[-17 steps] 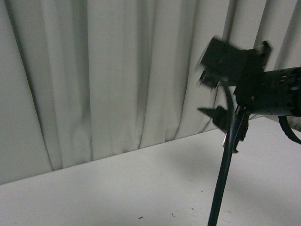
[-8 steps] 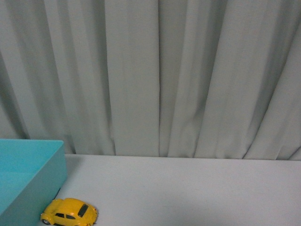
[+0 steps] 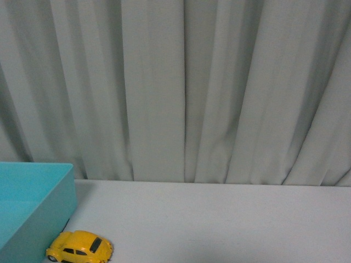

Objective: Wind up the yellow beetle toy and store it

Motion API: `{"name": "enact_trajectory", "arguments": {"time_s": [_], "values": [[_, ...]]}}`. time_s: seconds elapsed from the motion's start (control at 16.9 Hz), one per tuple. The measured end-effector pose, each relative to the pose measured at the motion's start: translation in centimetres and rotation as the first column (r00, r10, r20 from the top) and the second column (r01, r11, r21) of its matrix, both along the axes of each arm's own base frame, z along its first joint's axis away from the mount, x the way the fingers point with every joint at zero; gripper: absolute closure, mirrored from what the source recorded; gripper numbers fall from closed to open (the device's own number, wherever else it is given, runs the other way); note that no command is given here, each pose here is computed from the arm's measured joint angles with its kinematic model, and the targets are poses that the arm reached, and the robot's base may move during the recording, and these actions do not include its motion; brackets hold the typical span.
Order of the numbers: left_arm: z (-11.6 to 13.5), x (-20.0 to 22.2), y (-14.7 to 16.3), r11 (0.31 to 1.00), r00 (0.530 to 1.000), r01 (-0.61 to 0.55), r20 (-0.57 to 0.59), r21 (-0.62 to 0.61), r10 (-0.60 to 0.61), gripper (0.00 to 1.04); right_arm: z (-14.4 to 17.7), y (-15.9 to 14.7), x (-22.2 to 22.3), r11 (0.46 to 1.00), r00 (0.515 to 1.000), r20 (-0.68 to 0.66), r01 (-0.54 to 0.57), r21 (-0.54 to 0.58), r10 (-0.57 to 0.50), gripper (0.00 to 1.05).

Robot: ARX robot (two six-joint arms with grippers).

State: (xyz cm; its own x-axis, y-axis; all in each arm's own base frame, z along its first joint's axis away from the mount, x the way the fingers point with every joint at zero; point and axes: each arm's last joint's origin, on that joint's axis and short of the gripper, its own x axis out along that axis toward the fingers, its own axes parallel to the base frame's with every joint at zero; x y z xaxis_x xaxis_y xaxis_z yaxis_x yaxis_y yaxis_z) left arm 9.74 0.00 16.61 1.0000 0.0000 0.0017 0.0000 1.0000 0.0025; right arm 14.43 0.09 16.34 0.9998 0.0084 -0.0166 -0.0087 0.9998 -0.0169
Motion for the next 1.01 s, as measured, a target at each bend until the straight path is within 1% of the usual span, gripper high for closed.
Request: {"name": "enact_trajectory", "arguments": {"time_s": [0.12, 0.36, 0.65, 1.01], "values": [[0.0, 0.0, 0.0, 1.000, 1.000, 0.000, 0.000, 0.000, 0.000, 0.07, -0.2, 0.0, -0.3, 1.000, 1.000, -0.018, 0.000, 0.000, 0.000, 1.03], [0.0, 0.0, 0.0, 1.000, 1.000, 0.000, 0.000, 0.000, 0.000, 0.07, 0.4, 0.0, -1.2, 1.000, 1.000, 0.022, 0.000, 0.001, 0.000, 1.03], [0.0, 0.0, 0.0, 1.000, 1.000, 0.000, 0.000, 0.000, 0.000, 0.07, 0.6, 0.0, -2.3, 1.000, 1.000, 0.024, 0.000, 0.002, 0.000, 1.03], [0.0, 0.0, 0.0, 1.000, 1.000, 0.000, 0.000, 0.000, 0.000, 0.07, 0.7, 0.0, -2.7, 1.000, 1.000, 0.031, 0.000, 0.002, 0.000, 1.03]]}}
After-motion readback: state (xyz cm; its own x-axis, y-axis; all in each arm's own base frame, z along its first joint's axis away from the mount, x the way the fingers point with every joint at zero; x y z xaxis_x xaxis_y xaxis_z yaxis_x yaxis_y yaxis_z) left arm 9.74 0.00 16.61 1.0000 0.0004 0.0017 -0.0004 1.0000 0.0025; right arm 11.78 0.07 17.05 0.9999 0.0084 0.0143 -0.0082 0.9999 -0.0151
